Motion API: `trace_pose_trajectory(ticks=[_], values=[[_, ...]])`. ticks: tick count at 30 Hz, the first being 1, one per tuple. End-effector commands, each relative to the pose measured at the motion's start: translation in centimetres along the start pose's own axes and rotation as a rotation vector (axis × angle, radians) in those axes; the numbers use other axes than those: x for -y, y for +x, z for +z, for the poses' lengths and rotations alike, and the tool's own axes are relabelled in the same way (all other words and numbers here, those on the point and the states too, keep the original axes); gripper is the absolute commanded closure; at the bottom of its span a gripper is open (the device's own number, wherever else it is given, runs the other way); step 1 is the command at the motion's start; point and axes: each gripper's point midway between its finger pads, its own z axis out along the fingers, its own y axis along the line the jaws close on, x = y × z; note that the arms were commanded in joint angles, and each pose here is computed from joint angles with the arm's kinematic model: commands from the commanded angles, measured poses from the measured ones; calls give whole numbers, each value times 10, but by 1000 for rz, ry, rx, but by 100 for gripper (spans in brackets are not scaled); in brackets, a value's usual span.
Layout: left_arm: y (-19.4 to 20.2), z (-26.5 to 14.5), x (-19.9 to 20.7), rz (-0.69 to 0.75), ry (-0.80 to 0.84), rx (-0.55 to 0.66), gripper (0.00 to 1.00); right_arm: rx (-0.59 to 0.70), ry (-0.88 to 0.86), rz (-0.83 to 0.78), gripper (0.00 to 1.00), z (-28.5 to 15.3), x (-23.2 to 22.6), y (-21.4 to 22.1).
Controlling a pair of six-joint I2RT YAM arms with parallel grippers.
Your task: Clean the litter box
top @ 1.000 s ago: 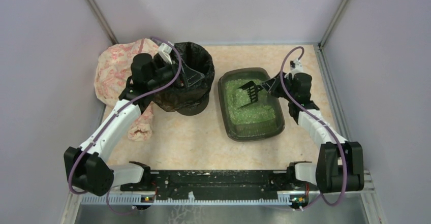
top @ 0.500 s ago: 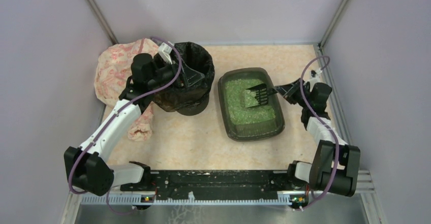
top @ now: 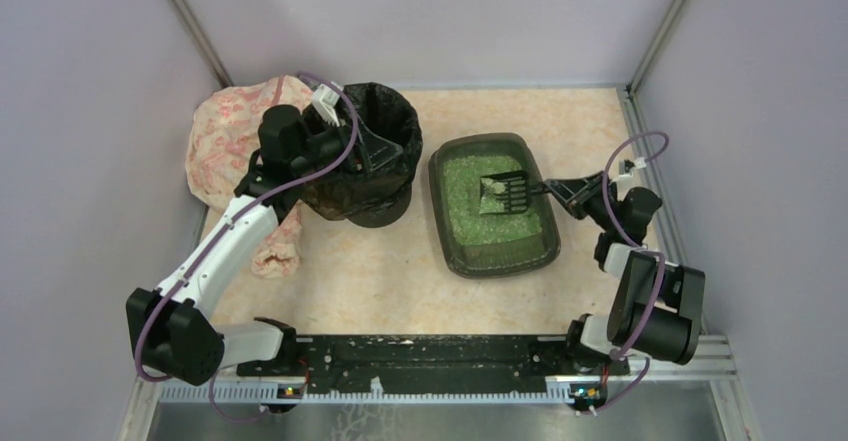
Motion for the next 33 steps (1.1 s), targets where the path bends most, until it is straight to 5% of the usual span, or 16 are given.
trace_pose_trajectory(ticks=[1, 17, 24, 29, 33], values=[[-1, 3, 6, 19, 28, 7, 19, 56, -108, -69, 100, -6, -28, -20], [-1, 3, 8, 20, 34, 6, 19, 11, -124, -52, 100, -2, -30, -11], [-2, 3, 7, 27, 26, 11, 19, 134, -78, -23, 100, -12, -21, -32], [0, 4, 9, 15, 40, 0, 19, 38, -105, -51, 100, 1, -29, -9], [-1, 3, 8, 22, 33, 7, 19, 157, -57, -28, 100, -16, -18, -36]])
